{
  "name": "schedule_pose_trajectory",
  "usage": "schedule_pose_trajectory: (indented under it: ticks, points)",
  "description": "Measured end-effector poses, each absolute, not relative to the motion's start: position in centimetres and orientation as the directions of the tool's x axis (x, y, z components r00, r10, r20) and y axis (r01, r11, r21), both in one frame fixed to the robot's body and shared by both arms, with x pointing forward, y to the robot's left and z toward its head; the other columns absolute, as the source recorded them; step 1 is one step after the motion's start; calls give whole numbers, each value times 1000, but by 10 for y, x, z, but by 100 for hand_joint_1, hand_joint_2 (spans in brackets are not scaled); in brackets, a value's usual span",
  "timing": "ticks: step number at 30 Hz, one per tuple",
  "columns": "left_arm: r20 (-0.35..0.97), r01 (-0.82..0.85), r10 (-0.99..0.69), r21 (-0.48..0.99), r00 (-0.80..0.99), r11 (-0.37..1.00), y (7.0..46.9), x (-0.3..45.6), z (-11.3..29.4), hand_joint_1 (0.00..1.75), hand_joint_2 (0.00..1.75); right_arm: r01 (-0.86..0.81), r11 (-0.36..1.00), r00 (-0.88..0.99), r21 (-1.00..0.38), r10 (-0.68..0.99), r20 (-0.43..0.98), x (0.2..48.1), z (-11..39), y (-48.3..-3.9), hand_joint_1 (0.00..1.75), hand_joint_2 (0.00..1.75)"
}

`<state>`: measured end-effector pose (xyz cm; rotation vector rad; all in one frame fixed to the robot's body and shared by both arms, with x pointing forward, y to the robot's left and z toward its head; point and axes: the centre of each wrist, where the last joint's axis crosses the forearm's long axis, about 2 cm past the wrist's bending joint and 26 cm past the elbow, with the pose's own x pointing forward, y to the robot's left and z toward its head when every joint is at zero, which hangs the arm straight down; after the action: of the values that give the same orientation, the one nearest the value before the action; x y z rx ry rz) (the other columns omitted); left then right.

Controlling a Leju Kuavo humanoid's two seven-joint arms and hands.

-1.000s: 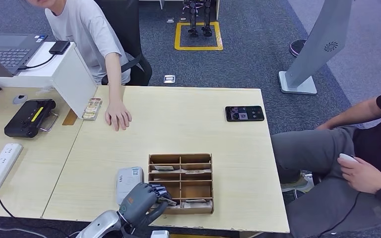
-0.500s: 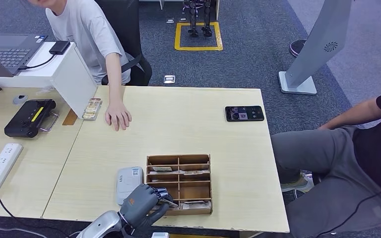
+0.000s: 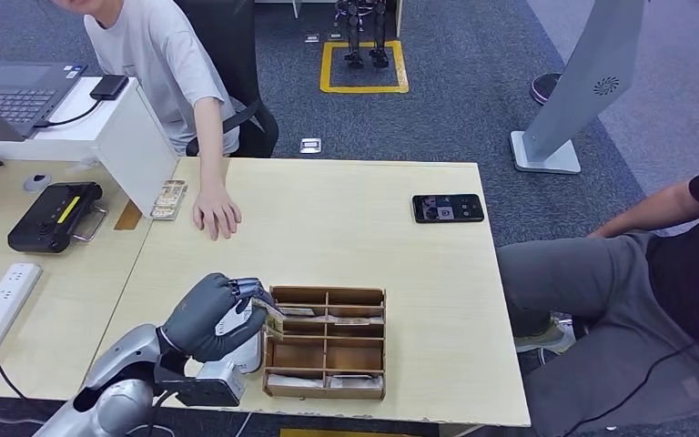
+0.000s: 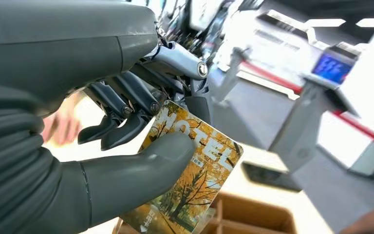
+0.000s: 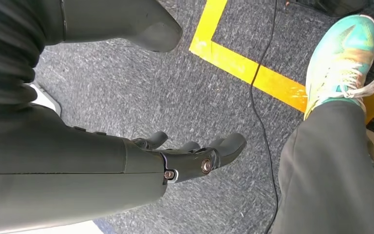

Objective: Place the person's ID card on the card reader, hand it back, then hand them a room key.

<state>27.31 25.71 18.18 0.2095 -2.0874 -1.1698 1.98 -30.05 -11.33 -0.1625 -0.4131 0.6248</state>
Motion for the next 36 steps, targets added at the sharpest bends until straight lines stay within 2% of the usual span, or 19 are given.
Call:
schedule_pose_trajectory:
  ticks: [8,17,20,23,26,36]
  points:
    - [452,121,-391,763,-802,635,299,285,244,175,175,-529,809,739,-255,587,330,19,-113,-300,0,175]
    - [333,-43,-501,799,-799,600,334,285,277,175,175,-527,811,746,-254,585,320,17,-114,-299,0,175]
    - [253,-155,-628,840,-736,519,335,291,283,175,175,-534,806,740,-256,592,319,17,-114,-299,0,175]
    - [150,-292,-786,874,-600,390,334,309,289,175,175,-546,796,729,-260,605,319,21,-113,-298,0,175]
    - [112,-342,-871,890,-479,303,332,329,286,175,175,-560,786,720,-262,618,315,23,-113,-297,0,175]
    - [156,-313,-910,905,-384,287,326,362,274,175,175,-583,767,711,-268,642,287,21,-113,-295,0,175]
